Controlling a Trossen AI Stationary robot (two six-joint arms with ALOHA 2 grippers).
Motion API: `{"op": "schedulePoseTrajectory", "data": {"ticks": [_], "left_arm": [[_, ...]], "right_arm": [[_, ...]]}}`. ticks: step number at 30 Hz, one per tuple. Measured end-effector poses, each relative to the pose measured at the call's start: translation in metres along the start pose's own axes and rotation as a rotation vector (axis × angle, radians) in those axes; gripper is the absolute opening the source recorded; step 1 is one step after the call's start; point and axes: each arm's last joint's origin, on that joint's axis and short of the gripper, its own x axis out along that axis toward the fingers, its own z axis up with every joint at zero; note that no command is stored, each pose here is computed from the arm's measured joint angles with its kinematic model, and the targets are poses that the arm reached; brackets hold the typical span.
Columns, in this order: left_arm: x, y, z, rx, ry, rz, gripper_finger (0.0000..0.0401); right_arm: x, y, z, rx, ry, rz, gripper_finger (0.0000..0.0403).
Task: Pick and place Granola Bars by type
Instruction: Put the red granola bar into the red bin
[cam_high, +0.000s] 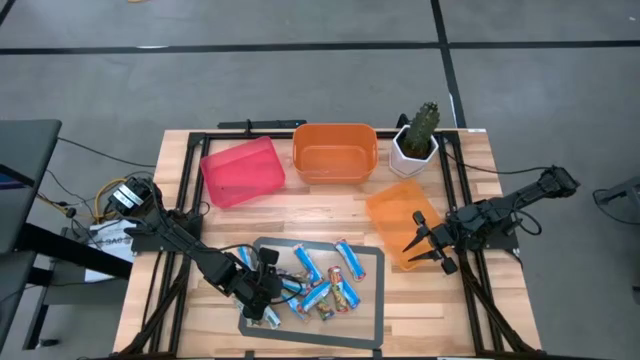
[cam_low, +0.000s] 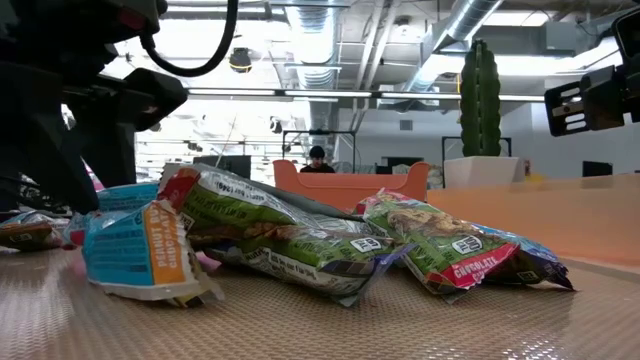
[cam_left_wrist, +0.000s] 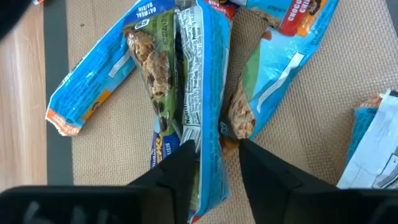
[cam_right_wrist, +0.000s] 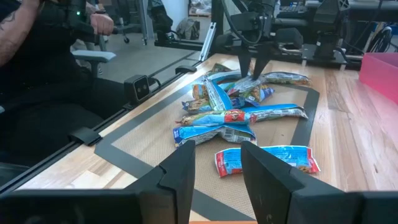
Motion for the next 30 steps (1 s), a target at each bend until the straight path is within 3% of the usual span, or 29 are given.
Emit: {"op": "schedulePoseTrajectory", "data": {"ticks": [18, 30], "left_arm": [[-0.0002, 0.0002, 0.0001, -0.001, -0.001, 0.002, 0.0005], [-0.0003, 0.0003, 0.001, -0.004, -0.011, 0.011, 0.0]], "right_arm": [[0.0, 0.0, 0.0, 0.0, 0.0, 0.0, 0.0123], [0.0, 0.0, 0.0, 0.0, 0.0, 0.0, 0.0123]]}}
